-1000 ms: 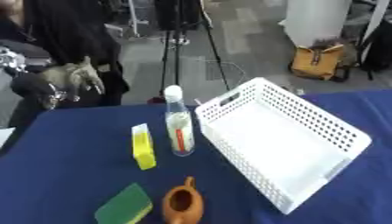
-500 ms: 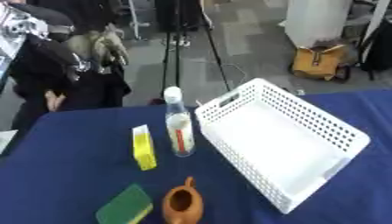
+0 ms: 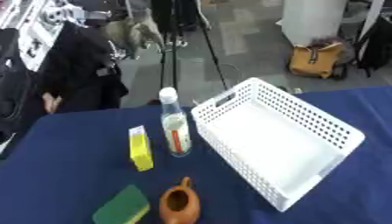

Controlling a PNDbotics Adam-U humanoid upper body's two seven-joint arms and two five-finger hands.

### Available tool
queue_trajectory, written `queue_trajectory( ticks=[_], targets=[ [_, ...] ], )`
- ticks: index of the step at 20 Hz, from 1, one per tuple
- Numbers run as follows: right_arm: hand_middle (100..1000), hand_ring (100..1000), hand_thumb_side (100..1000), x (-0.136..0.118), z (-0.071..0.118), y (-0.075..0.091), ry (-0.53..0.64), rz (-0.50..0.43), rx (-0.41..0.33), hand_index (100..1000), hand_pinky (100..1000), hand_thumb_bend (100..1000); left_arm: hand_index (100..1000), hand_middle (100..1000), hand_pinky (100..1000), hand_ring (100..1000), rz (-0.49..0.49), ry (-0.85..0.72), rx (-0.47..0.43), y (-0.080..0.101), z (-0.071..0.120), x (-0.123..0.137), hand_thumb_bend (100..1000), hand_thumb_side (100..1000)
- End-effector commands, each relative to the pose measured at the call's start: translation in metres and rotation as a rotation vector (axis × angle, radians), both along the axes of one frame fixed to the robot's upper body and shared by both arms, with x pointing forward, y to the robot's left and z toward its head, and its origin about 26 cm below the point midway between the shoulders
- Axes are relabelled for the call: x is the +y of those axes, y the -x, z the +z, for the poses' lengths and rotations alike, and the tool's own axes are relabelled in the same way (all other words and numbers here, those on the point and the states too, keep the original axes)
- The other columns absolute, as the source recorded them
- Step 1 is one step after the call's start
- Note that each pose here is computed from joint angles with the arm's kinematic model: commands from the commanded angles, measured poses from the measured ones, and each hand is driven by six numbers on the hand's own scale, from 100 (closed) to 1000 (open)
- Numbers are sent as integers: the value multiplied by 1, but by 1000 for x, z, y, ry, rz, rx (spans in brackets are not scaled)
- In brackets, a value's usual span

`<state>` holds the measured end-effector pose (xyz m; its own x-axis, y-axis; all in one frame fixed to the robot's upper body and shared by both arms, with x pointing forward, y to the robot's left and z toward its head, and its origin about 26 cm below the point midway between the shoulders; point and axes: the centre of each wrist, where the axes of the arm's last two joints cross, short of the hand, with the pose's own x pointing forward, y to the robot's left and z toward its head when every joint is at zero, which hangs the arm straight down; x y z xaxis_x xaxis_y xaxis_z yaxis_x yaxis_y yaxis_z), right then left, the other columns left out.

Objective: Pick up objects on the table and place them in the box.

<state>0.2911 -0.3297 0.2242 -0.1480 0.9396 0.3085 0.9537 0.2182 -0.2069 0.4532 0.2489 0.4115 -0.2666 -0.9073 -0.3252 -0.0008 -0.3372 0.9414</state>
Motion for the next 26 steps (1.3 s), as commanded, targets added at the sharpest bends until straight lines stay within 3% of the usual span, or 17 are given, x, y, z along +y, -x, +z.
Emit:
queue_trajectory(
  ticks=[1,13,26],
  targets=[
    [554,641,575,4,7,0,9,34,-15,561,616,100,589,485,823,684,-28,-16,-65,5,18,-18,100,659],
    [552,639,578,15,12,-4,10,104,-17,561,614,100,589,484,816,681,-49,-17,-112,-7,10,-53,100,651],
    [551,638,576,29,23,-10,11,186,-49,561,613,100,588,482,804,675,-41,-14,-146,-24,-23,-76,100,646]
  ],
)
